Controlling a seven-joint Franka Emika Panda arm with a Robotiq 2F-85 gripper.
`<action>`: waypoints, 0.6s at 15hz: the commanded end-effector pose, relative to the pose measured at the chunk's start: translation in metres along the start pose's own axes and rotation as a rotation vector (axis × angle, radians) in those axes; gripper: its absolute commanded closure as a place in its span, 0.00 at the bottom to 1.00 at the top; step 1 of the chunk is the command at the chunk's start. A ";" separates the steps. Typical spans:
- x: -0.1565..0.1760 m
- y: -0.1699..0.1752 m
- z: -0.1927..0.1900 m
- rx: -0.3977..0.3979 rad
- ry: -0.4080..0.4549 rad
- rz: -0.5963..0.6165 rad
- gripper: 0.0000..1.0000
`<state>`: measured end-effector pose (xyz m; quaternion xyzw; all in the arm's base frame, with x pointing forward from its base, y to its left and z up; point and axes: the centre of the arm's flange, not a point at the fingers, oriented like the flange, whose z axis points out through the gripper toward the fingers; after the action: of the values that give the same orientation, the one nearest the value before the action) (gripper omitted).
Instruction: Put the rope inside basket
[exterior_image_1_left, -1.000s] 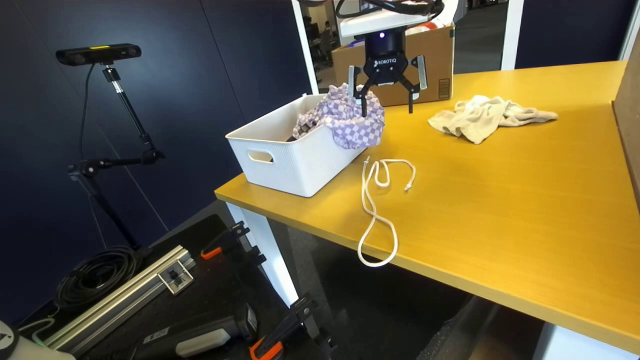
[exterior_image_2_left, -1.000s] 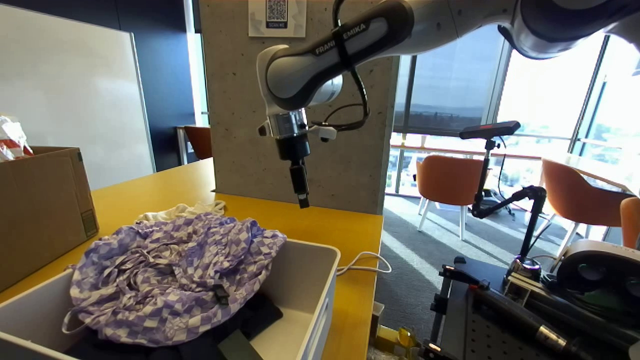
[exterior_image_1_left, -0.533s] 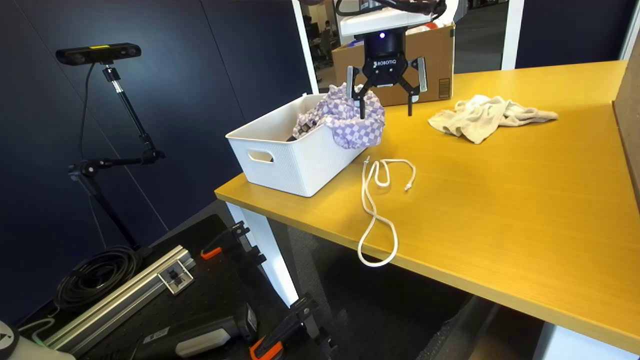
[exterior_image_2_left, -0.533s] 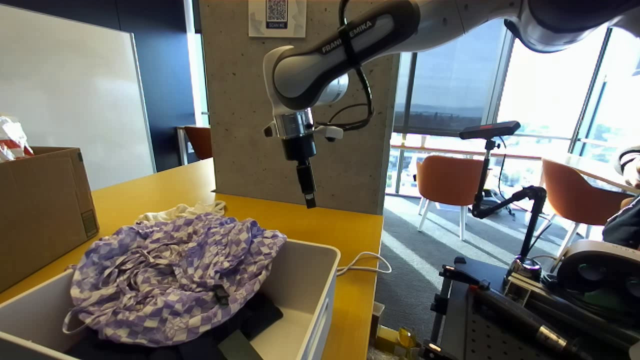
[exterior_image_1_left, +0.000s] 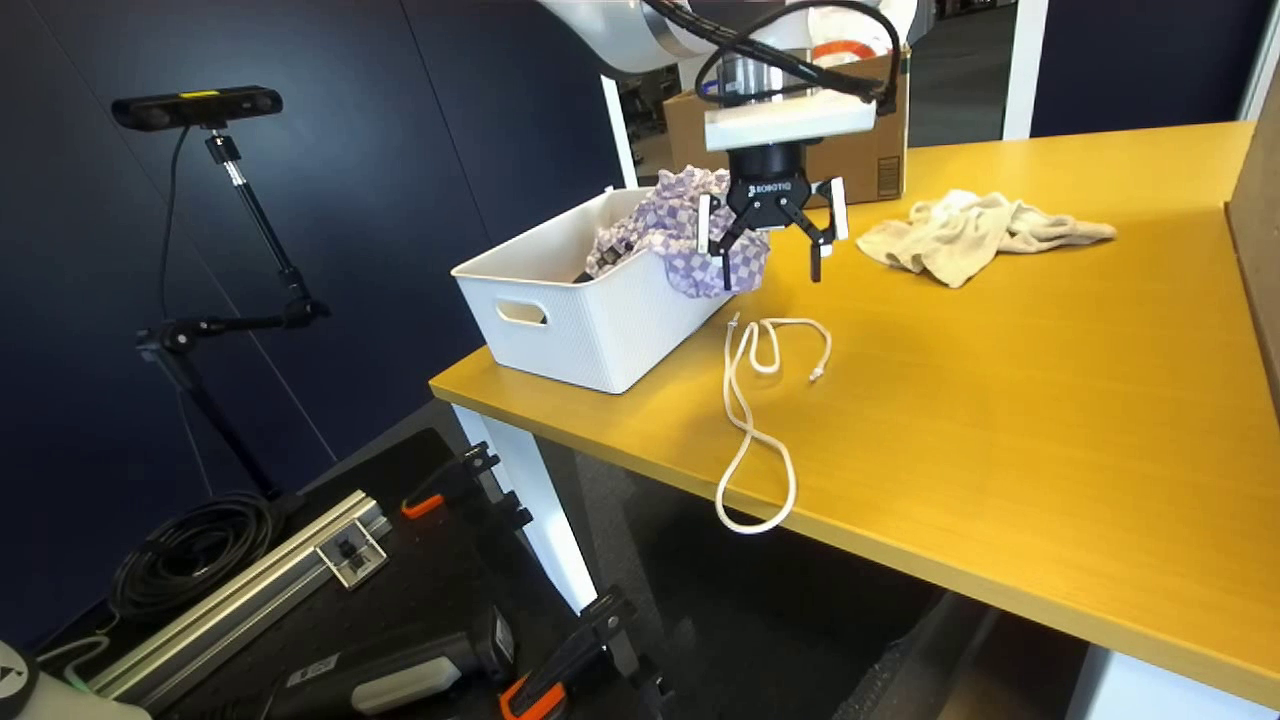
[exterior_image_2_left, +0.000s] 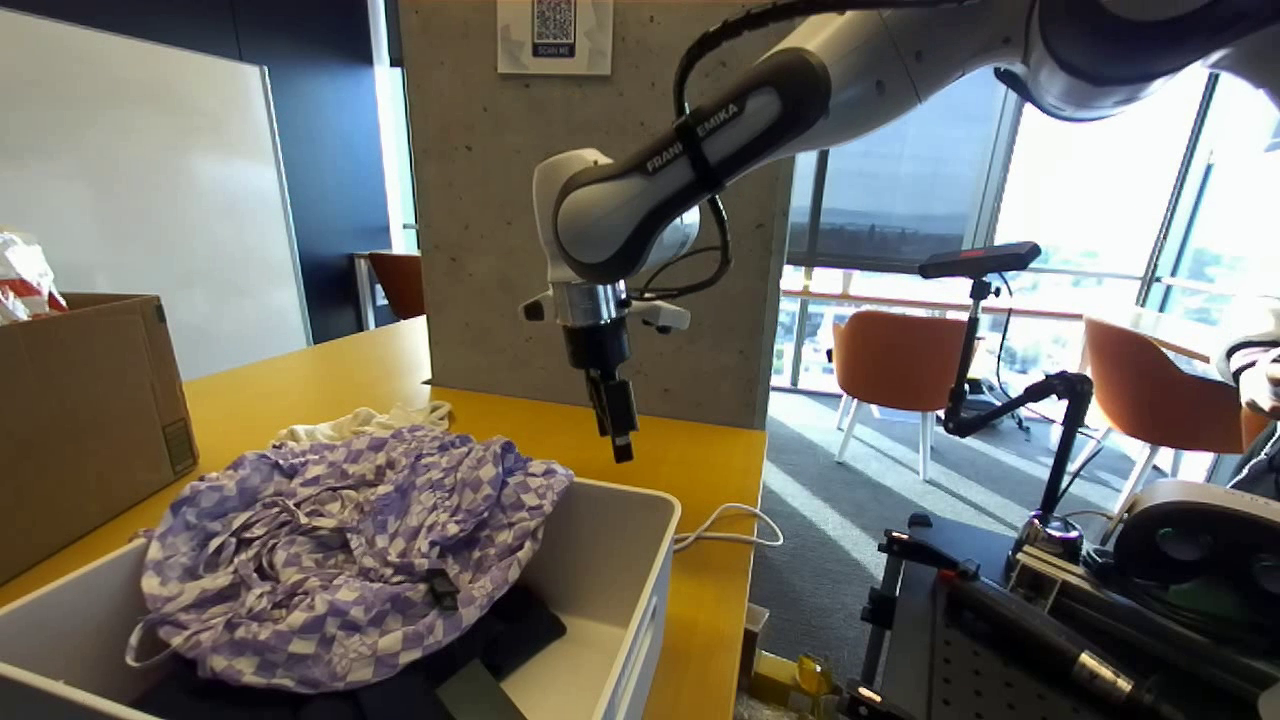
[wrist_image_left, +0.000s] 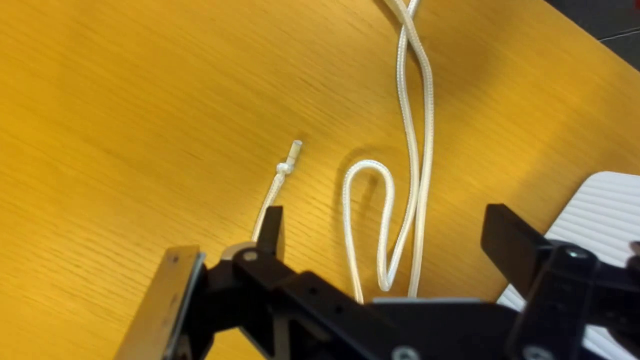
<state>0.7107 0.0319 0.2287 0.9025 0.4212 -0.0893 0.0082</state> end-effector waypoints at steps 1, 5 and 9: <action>0.007 0.020 0.045 -0.008 0.032 -0.075 0.00; 0.017 0.029 0.077 -0.049 0.087 -0.106 0.00; 0.025 0.042 0.087 -0.093 0.156 -0.104 0.00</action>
<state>0.7269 0.0204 0.1399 0.8862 0.4619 -0.0344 0.0127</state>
